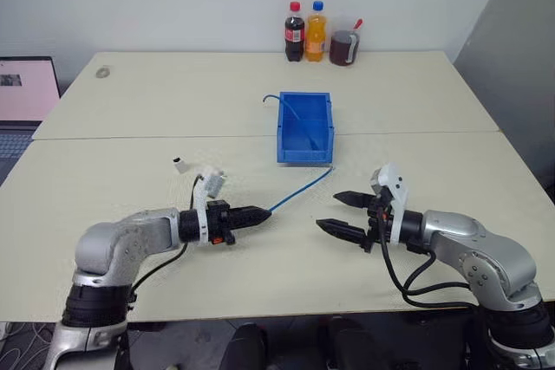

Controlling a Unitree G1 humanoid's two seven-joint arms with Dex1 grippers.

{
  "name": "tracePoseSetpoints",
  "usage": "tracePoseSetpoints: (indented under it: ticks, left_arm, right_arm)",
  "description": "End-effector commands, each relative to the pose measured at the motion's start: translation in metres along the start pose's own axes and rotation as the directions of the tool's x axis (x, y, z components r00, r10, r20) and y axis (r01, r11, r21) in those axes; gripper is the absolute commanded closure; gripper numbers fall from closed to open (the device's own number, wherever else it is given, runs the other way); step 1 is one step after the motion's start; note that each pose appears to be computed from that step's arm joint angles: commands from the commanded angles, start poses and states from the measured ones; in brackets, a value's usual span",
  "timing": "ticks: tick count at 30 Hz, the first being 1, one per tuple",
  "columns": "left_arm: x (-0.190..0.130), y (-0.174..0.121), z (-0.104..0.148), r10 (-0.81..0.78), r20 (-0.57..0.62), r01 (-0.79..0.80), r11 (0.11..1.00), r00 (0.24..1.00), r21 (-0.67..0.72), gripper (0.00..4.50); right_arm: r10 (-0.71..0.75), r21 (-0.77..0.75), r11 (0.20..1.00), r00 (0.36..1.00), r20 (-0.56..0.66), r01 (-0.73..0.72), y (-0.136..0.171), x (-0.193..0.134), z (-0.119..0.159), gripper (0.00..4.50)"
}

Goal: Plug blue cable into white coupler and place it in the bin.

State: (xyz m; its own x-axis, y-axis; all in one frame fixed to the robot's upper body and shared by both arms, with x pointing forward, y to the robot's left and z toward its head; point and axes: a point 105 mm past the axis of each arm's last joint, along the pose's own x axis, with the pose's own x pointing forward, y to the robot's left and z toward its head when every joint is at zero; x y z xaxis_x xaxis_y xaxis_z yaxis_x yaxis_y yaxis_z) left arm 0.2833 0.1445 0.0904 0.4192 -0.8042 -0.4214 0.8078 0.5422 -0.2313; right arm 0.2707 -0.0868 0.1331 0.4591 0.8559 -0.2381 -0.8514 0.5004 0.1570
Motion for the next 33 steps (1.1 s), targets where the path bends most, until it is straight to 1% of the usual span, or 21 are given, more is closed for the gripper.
tracePoseSetpoints:
  ticks: [1,5,6,7,8,11,12,15,17,18,22,28,31,33]
  left_arm:
    - [0.007,0.0,-0.02,0.021,-0.113,0.029,0.906,0.993,0.423,3.5]
    - [0.01,0.006,-0.034,0.002,-0.119,0.056,0.875,0.993,0.481,2.57]
    - [0.01,0.006,-0.036,-0.008,-0.126,0.068,0.875,0.992,0.478,2.47]
    - [0.009,0.007,-0.038,-0.015,-0.13,0.075,0.874,0.991,0.48,2.15]
    - [0.007,0.009,-0.039,-0.016,-0.136,0.081,0.87,0.991,0.487,2.03]
    - [0.001,0.016,-0.038,-0.009,-0.141,0.078,0.868,0.99,0.49,1.35]
    - [-0.002,0.019,-0.037,0.0,-0.14,0.07,0.868,0.99,0.492,1.24]
    - [-0.01,0.028,-0.031,0.031,-0.124,0.034,0.872,0.992,0.488,0.6]
    - [-0.012,0.022,-0.035,0.002,-0.125,0.056,0.885,0.992,0.461,0.17]
    - [-0.012,0.019,-0.038,-0.01,-0.128,0.067,0.89,0.992,0.451,0.05]
    - [-0.011,0.009,-0.045,-0.024,-0.148,0.082,0.912,0.989,0.403,0.05]
    - [-0.021,0.018,-0.049,0.05,-0.19,0.026,0.924,0.981,0.381,0.05]
    - [-0.021,0.014,-0.055,0.033,-0.218,0.049,0.932,0.975,0.36,0.05]
    - [-0.021,0.009,-0.062,0.003,-0.251,0.084,0.939,0.968,0.333,0.39]
  right_arm:
    - [-0.001,-0.036,0.999,0.999,0.037,0.002,0.001,-0.004,0.013,0.0]
    - [-0.002,-0.039,0.999,0.999,0.038,0.003,0.001,-0.002,0.014,0.0]
    - [-0.001,-0.04,0.999,0.999,0.037,0.002,0.002,-0.002,0.014,0.0]
    - [0.0,-0.042,0.999,0.999,0.036,0.001,0.002,-0.002,0.013,0.0]
    - [0.001,-0.043,0.999,0.999,0.035,0.001,0.002,-0.002,0.013,0.0]
    - [0.0,-0.044,0.999,0.999,0.032,0.002,0.002,-0.003,0.013,0.0]
    - [-0.001,-0.044,0.999,0.999,0.032,0.002,0.002,-0.003,0.013,0.0]
    - [-0.002,-0.042,0.999,1.0,0.031,0.004,0.002,-0.003,0.012,0.0]
    - [-0.001,-0.041,0.999,1.0,0.031,0.002,0.002,-0.002,0.011,0.0]
    - [0.0,-0.04,0.999,0.999,0.032,0.001,0.002,-0.001,0.011,0.0]
    - [0.001,-0.043,0.999,0.999,0.037,0.0,0.002,0.001,0.012,0.0]
    - [-0.005,-0.043,0.999,0.999,0.032,0.006,0.001,-0.002,0.01,0.0]
    - [-0.005,-0.042,0.999,1.0,0.03,0.007,0.0,-0.001,0.01,0.0]
    - [-0.005,-0.042,0.999,1.0,0.029,0.007,0.0,-0.001,0.01,0.0]
